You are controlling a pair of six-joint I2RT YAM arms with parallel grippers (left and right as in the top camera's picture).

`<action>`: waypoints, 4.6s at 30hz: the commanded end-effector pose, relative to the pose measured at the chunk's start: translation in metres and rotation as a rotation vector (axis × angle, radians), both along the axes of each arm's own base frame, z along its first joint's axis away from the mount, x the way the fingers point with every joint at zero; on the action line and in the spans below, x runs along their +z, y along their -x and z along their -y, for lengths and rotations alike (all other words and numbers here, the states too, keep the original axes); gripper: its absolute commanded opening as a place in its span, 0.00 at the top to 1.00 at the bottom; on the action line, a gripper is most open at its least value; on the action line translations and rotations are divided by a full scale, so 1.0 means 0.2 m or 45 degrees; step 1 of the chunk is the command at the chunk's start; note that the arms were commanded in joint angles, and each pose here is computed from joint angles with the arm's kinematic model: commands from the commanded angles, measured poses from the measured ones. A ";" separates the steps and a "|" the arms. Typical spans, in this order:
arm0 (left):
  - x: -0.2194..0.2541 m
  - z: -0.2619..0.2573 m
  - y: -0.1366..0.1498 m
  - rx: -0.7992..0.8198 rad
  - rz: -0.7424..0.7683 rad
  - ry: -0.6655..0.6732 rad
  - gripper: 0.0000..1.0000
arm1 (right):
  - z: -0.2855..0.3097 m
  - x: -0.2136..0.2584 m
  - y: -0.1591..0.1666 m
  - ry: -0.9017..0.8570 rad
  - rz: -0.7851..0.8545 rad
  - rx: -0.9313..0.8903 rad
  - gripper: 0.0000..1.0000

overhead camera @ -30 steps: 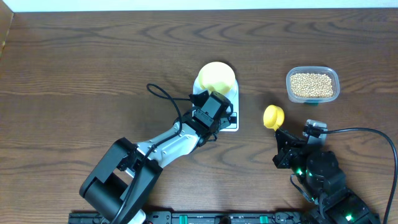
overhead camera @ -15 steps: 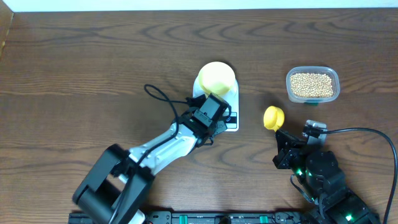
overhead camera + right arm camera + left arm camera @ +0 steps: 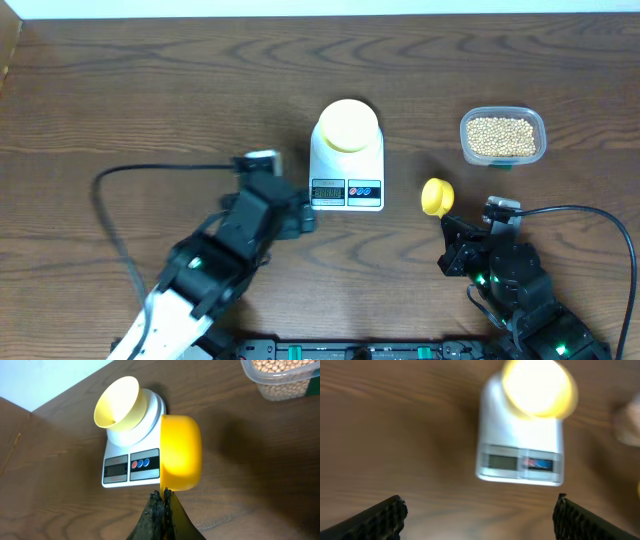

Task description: Scoop item into bowl and weigh 50g on scale

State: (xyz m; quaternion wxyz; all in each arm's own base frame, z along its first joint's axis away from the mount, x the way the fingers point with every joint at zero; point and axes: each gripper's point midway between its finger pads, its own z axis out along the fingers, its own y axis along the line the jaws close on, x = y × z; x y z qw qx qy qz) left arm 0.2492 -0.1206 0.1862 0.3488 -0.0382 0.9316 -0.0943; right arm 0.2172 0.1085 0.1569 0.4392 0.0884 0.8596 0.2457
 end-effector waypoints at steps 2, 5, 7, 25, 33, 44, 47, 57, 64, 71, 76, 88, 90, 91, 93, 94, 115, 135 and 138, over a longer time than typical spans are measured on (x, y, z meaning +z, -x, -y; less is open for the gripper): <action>0.05 -0.27 0.03 0.110 0.075 -0.297 0.04 | 0.00 0.01 0.00 -0.019 0.000 -0.008 0.99; 0.04 -0.17 0.06 -0.217 0.056 -0.393 0.04 | -0.01 0.01 0.00 -0.032 -0.007 0.000 0.99; 0.06 -0.09 0.10 -0.437 0.034 -0.376 0.04 | -0.02 0.01 0.01 -0.038 -0.011 0.013 0.99; 0.48 -0.23 0.25 -0.719 0.069 -0.392 0.04 | -0.09 0.02 0.04 -0.102 -0.032 0.112 0.99; 0.47 -0.24 0.26 -0.722 0.055 -0.393 0.04 | -0.15 0.09 0.04 -0.172 0.019 0.188 0.99; 0.42 -0.15 0.28 -0.978 0.032 -0.418 0.04 | -0.15 0.06 0.05 -0.154 -0.016 0.185 0.99; 0.42 -0.15 0.28 -1.010 0.017 -0.399 0.04 | -0.14 0.04 0.06 -0.146 -0.033 0.184 0.99; 0.47 -0.22 0.23 -0.989 -0.039 -0.266 0.04 | -0.14 0.03 0.06 -0.141 -0.042 0.184 0.99; 0.47 -0.22 0.23 -0.989 -0.028 -0.268 0.04 | -0.14 0.03 0.06 -0.141 -0.042 0.184 0.99; 0.50 -0.18 0.22 -1.014 0.025 -0.228 0.04 | -0.14 0.02 0.07 -0.137 -0.051 0.183 0.99; 0.50 -0.19 0.21 -1.014 0.023 -0.240 0.04 | -0.13 0.01 0.07 -0.131 -0.063 0.182 0.99; 0.45 -0.19 0.26 -1.101 -0.012 -0.270 0.04 | -0.13 0.01 0.07 -0.129 -0.066 0.182 0.99; 0.42 -0.19 0.27 -1.127 -0.023 -0.278 0.04 | -0.13 0.01 0.07 -0.129 -0.066 0.183 0.99; 0.40 -0.19 0.27 -1.133 -0.032 -0.275 0.04 | -0.13 0.01 0.08 -0.127 -0.068 0.182 0.99; 0.37 -0.19 0.26 -1.135 -0.040 -0.274 0.04 | -0.13 0.00 0.08 -0.122 -0.078 0.181 0.99; 0.36 -0.19 0.25 -1.135 -0.039 -0.273 0.04 | -0.13 -0.01 0.08 -0.119 -0.085 0.181 0.99; 0.31 -0.17 0.21 -1.160 -0.004 -0.262 0.04 | -0.12 -0.02 0.09 -0.112 -0.098 0.180 0.99; 0.28 -0.17 0.16 -1.156 0.023 -0.274 0.04 | -0.12 -0.02 0.09 -0.112 -0.097 0.180 0.99; 0.28 -0.17 0.16 -1.156 0.024 -0.274 0.04 | -0.12 -0.02 0.09 -0.112 -0.097 0.180 0.99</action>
